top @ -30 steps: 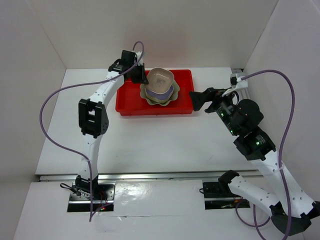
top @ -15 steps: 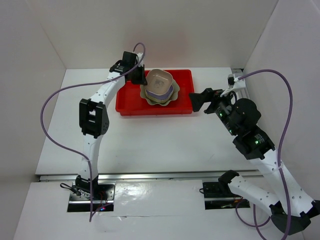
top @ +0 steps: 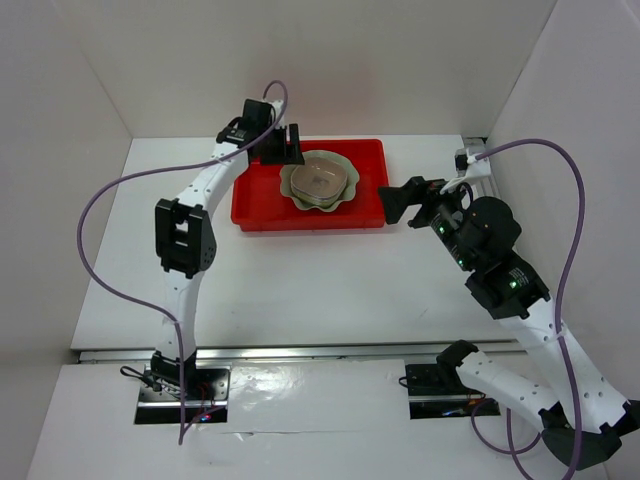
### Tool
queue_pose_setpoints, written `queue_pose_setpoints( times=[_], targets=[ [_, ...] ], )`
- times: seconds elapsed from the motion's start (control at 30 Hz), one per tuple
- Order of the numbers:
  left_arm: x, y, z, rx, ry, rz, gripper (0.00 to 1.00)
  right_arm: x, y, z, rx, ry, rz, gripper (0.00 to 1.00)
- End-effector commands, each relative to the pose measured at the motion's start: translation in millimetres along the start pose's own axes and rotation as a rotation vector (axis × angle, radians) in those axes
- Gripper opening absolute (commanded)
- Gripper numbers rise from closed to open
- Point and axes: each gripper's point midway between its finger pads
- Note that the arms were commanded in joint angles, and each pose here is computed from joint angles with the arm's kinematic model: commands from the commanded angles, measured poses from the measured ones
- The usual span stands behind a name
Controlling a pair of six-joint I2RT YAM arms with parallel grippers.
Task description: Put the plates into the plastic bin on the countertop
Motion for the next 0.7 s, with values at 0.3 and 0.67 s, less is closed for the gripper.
queue_pose_setpoints(
  times=[0.3, 0.67],
  targets=[
    [-33.6, 16.1, -275.8, -0.408, 0.093, -0.102, 1.0, -29.9, -27.1, -0.8, 0.125, -0.16, -0.038, 1.0],
    [39.2, -124.8, -384.4, -0.492, 0.254, -0.08, 1.0, -37.7, -30.4, -29.0, 0.104, -0.167, -0.054, 1.0]
  ],
)
Point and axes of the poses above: each gripper's point midway between its finger pads, its own z axis out along the fingers, its own x axis along the line the jaws close on, y = z × x, and after that the axes turned 10 degrees about -z, right-handed
